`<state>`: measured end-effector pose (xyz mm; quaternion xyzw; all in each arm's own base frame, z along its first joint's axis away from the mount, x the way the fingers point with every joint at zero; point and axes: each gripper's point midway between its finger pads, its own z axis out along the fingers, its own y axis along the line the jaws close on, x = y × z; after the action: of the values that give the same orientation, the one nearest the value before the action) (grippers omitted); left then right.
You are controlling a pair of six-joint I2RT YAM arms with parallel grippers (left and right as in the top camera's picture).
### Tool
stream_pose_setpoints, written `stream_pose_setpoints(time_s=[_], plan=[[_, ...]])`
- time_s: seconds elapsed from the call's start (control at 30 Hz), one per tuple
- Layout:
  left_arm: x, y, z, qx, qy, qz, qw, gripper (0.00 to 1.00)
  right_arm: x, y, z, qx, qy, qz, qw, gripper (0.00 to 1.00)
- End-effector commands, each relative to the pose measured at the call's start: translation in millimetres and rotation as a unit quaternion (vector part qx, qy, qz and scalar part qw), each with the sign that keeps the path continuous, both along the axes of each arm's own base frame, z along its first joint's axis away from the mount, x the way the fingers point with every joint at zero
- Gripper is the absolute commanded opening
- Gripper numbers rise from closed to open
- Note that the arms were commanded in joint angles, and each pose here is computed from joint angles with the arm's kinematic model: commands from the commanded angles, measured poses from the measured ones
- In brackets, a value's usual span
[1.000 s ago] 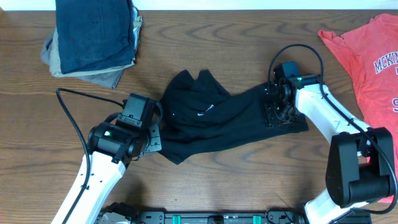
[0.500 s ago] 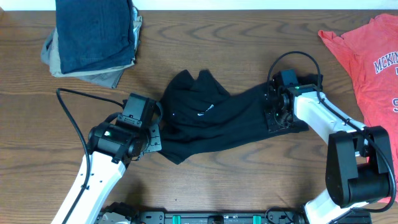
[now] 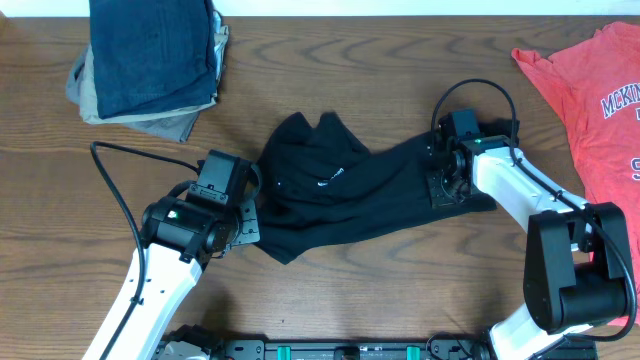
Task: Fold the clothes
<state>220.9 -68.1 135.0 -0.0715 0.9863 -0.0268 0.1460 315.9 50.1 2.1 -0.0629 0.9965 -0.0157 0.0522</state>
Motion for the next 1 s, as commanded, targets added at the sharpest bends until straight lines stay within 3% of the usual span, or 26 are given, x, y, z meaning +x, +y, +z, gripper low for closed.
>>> stream_pose_setpoints(time_s=[0.0,0.07,0.23,0.47,0.6,0.83,0.97], plan=[[0,4,-1,0.012,-0.001,0.004,1.0,0.06,1,0,2,-0.004,-0.008,-0.007,1.0,0.01],[0,4,-1,0.012,-0.001,0.004,1.0,0.06,-1,0,2,-0.004,-0.005,-0.006,1.0,0.04],[1,4,-1,0.011,-0.001,0.004,1.0,0.06,-11,10,1,0.013,0.018,0.05,0.999,0.3],[1,4,-1,0.011,-0.001,0.004,1.0,0.06,-22,11,-5,0.012,0.034,0.061,0.997,0.36],[0,4,-1,0.012,-0.001,0.004,1.0,0.06,-29,9,-15,0.01,0.034,0.061,0.998,0.33],[0,4,-1,0.014,-0.001,-0.003,1.0,0.06,-20,-3,-16,-0.023,0.012,0.032,0.999,0.01],[1,4,-1,0.014,-0.001,-0.003,1.0,0.06,-15,-6,-13,-0.033,0.003,0.023,0.999,0.01]])
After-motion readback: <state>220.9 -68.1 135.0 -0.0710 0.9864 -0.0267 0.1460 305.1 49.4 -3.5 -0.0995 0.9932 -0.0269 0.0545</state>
